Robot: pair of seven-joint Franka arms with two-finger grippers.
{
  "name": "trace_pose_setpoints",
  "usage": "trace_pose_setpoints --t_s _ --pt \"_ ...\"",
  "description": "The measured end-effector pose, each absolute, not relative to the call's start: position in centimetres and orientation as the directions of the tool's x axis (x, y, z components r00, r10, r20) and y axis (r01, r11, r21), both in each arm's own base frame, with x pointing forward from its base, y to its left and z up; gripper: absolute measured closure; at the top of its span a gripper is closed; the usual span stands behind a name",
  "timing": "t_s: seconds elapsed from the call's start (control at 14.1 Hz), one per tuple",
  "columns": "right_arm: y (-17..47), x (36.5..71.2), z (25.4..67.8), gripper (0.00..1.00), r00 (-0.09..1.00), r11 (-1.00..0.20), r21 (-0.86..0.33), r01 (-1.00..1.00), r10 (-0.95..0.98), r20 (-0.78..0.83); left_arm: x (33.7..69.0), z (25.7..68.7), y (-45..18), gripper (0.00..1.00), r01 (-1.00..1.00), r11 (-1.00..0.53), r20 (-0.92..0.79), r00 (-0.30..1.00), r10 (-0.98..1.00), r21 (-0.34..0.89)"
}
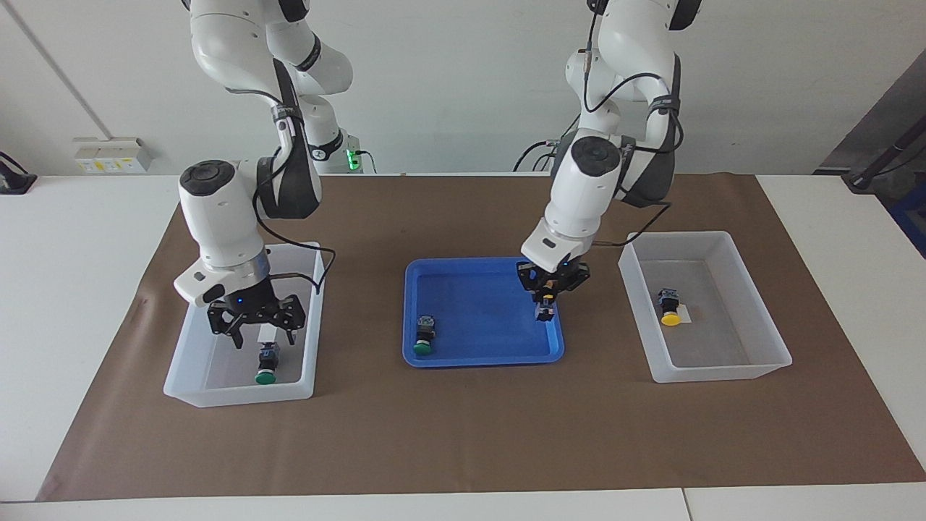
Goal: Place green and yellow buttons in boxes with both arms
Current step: 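Carry the yellow button to its bin while the right gripper reaches the tray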
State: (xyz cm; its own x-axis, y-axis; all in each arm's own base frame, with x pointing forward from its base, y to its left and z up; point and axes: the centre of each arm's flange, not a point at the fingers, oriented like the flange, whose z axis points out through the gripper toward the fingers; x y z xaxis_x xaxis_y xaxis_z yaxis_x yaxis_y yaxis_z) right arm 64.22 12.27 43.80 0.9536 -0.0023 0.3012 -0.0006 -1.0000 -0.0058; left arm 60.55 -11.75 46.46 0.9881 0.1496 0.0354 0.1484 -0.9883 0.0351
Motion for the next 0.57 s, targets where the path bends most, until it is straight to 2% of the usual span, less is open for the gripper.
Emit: trace_pose_setpoints --t_s 0.14,0.35,0.57 --pt "16.3 63.5 43.6 0.00 0.954 -0.999 -0.034 -0.025 -0.034 0.298 61.1 45.4 -4.1 0.67 0.123 -0.992 0.018 0.992 0.123 0.026" --pt "22.4 63.2 42.4 0.00 0.952 -0.993 -0.082 -0.088 -0.108 0.288 60.1 43.1 5.2 0.67 0.070 -0.997 0.021 0.997 0.070 0.025" --pt "25.4 63.7 40.4 0.00 0.957 -0.996 -0.066 -0.058 -0.074 0.282 58.0 40.0 5.7 0.67 0.055 -0.998 0.059 0.997 0.057 0.021"
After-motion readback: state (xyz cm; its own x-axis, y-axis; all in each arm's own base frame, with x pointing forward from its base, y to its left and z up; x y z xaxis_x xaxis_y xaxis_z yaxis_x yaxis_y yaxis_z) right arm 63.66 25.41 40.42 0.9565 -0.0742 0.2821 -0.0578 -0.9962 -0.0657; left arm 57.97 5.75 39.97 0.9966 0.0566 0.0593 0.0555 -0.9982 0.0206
